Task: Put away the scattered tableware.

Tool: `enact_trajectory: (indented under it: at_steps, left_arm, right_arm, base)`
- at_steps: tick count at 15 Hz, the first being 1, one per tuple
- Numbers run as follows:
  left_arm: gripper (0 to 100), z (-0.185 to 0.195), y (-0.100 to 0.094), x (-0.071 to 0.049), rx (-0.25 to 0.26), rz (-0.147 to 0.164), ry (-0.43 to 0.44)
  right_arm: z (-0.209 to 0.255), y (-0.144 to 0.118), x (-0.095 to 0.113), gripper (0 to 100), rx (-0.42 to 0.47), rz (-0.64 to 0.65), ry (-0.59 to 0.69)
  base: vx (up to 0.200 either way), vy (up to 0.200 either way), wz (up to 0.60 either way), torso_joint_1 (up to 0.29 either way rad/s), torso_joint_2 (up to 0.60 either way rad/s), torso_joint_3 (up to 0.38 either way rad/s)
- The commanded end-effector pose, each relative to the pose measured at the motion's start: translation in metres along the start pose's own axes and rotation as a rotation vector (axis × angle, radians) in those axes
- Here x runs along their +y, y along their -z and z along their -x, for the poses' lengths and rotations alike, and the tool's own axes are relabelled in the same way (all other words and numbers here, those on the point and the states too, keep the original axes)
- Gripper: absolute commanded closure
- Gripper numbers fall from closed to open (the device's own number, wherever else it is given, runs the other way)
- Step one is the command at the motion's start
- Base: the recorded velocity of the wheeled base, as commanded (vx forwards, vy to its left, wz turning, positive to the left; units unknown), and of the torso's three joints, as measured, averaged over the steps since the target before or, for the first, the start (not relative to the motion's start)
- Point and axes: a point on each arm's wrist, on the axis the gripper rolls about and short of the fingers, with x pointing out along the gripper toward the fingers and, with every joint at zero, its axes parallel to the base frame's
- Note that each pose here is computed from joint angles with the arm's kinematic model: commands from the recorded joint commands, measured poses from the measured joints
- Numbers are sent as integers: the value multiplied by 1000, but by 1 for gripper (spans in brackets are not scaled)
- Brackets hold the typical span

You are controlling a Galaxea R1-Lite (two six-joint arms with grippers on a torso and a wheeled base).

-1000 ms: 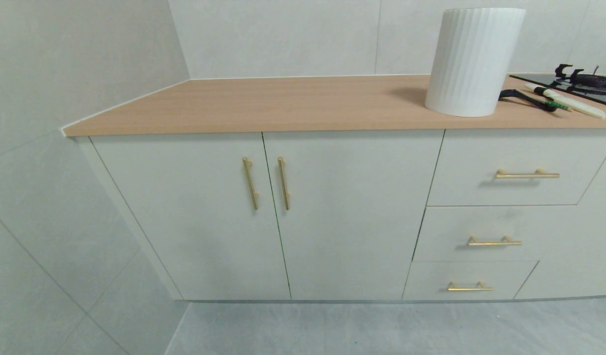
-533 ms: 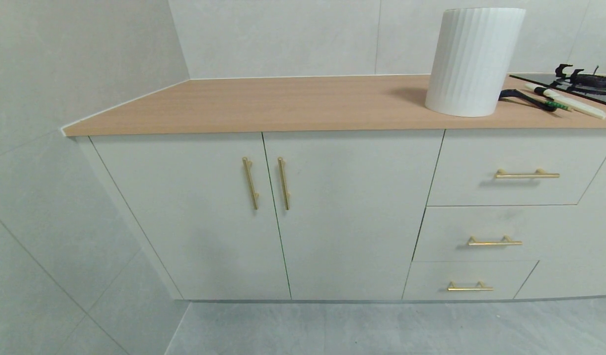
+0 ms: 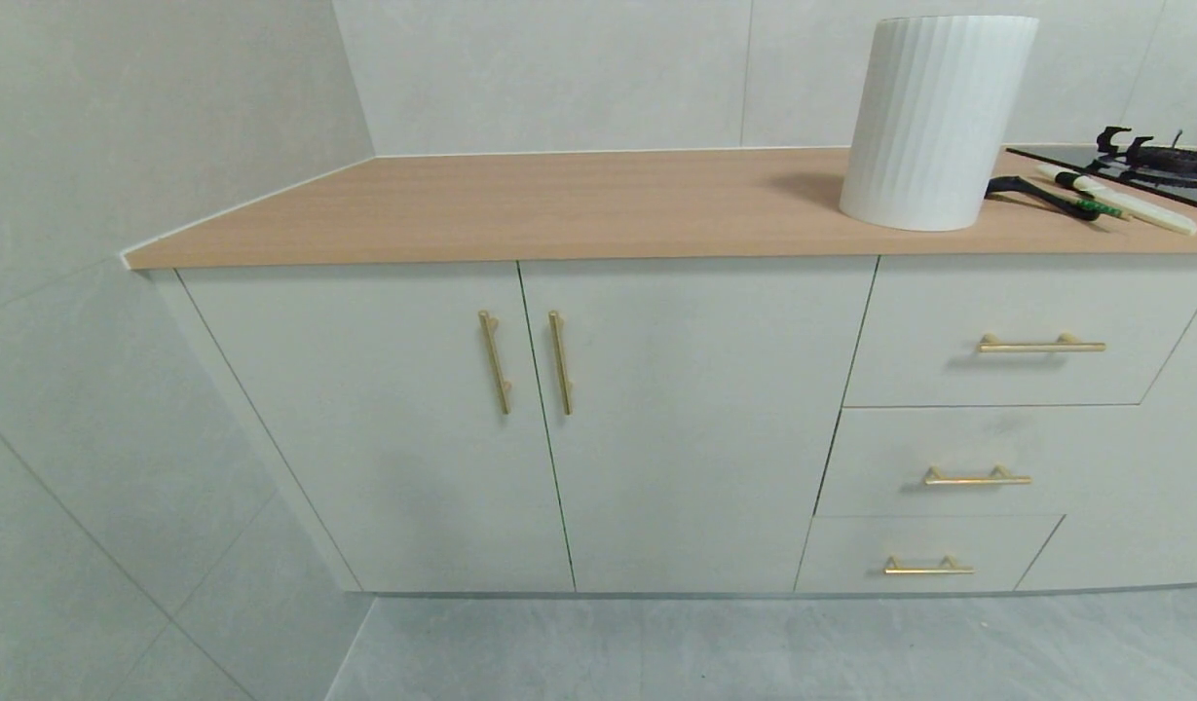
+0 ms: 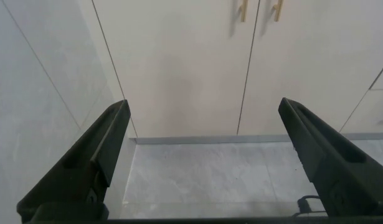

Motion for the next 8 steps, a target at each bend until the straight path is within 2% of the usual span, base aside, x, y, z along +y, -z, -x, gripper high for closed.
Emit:
enact_trajectory:
  at_steps: [1, 8]
  left_arm:
    - [0, 0, 0, 0, 2, 2, 1]
    - [0, 0, 0, 0, 2, 7, -1]
  right_arm:
    - [0, 0, 0, 0, 3, -2, -1]
    - [0, 0, 0, 0, 3, -2, -1]
  base:
    - [0, 0, 0, 0, 0, 0]
    - [0, 0, 0, 0, 0, 0]
